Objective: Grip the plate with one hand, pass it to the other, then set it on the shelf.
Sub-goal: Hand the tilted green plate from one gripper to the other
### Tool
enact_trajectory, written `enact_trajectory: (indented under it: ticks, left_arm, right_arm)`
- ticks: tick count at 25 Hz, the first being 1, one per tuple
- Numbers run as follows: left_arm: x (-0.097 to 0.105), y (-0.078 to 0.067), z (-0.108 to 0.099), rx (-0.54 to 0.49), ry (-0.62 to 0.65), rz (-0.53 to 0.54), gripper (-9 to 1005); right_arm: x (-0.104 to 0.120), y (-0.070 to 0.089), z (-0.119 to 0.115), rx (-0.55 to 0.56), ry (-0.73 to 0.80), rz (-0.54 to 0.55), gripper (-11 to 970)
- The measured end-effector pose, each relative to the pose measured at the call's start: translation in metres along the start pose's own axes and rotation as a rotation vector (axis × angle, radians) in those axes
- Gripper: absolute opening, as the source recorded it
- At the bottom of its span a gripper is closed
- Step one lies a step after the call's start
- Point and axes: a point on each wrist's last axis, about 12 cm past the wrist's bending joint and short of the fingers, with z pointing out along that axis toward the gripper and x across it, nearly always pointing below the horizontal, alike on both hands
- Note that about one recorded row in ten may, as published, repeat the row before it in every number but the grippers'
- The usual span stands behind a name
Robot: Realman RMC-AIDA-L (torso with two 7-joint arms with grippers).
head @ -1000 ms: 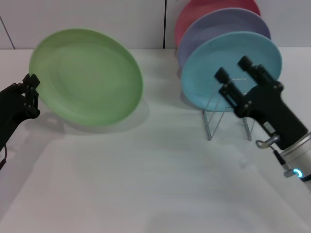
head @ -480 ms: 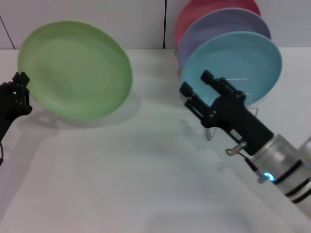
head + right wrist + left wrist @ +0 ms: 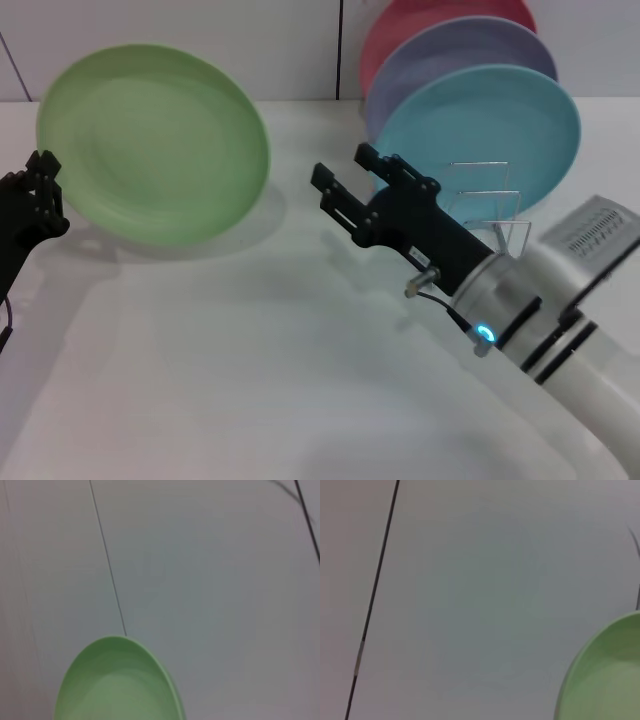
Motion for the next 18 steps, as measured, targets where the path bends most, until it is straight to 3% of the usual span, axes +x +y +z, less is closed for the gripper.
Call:
enact_trajectory:
  ticks: [11,18]
  left_arm:
    - [0.0,0.004,0.004,-0.057,-0.005,0.039,62]
    - [0.001,0.005,0.005,-0.087,0.005,0.065,64]
  right_arm:
    - [-0.002,0.018,0.034,-0.009,0.064,0.071,647]
    - [-0.001,0.023,0.042,-0.002,0.099,0.087,649]
